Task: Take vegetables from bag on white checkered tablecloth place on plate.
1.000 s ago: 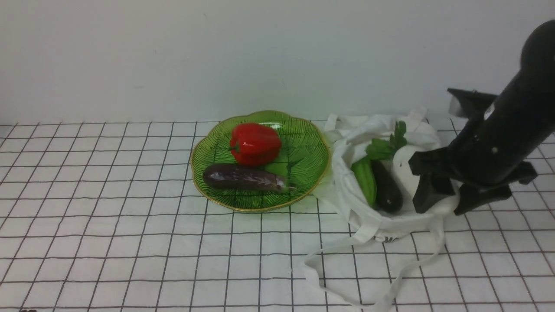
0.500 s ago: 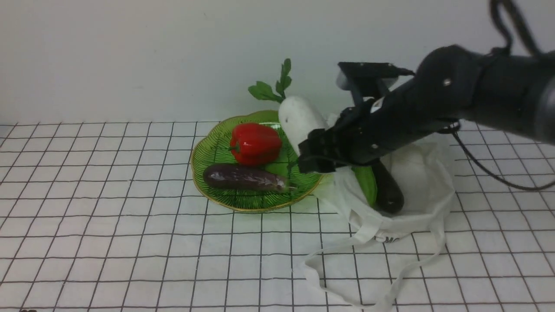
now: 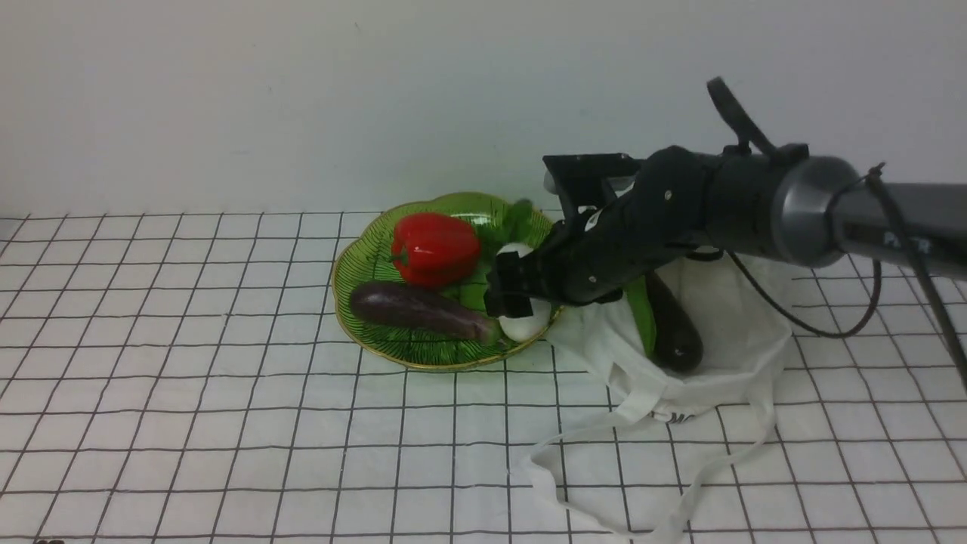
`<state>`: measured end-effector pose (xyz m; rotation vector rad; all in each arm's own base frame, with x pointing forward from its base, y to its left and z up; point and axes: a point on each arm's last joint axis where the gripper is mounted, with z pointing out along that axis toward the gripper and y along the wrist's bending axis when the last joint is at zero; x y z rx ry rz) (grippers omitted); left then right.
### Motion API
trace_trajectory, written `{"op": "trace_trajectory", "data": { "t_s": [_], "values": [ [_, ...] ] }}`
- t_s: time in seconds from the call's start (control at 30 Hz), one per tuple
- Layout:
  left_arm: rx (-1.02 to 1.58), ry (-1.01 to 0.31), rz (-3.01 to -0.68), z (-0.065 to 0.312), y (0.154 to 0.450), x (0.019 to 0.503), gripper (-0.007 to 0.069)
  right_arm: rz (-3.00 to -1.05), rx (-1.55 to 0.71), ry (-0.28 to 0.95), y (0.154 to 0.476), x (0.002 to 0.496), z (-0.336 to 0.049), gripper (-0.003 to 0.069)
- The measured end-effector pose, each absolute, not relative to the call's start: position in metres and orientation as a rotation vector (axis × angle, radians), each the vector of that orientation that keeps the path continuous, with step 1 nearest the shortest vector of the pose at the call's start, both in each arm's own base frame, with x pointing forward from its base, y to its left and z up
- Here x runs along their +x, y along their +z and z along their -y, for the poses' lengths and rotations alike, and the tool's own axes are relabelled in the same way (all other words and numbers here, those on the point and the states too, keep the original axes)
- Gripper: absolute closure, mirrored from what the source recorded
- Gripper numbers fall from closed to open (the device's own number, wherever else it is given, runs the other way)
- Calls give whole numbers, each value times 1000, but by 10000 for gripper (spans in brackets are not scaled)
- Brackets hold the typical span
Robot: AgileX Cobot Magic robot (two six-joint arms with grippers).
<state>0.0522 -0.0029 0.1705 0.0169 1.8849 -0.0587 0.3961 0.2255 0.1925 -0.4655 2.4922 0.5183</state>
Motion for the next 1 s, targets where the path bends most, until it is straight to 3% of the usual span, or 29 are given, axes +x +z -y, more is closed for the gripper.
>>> {"op": "trace_trajectory", "data": {
  "t_s": [0.17, 0.33, 0.37, 0.47, 0.5, 0.57, 0.73, 0.8, 0.9, 1.0],
  "values": [
    [17, -59, -1885, 3, 170, 52, 633, -2473, -569, 547, 252, 394, -224, -32],
    [17, -59, -1885, 3, 170, 52, 633, -2480, -707, 522, 320, 379, -211, -1],
    [17, -59, -1885, 3, 170, 52, 633, -2471, -757, 478, 348, 371, -204, 44],
    [17, -59, -1885, 3, 170, 52, 633, -2395, -760, 411, 383, 364, -195, 122],
    [17, -59, -1885, 3, 170, 52, 633, -2328, -714, 358, 414, 354, -183, 193],
    [17, -59, -1885, 3, 170, 52, 633, -2295, -675, 324, 432, 343, -173, 263],
    [17, -59, -1885, 3, 170, 52, 633, -2188, -591, 258, 485, 278, -135, 543],
    [17, -59, -1885, 3, 170, 52, 633, -2162, -580, 262, 494, 244, -119, 623],
    [17, -59, -1885, 3, 170, 52, 633, -2156, -555, 270, 494, 205, -100, 659],
    [17, -59, -1885, 3, 170, 52, 633, -2160, -526, 283, 465, 143, -71, 671]
  ]
}}
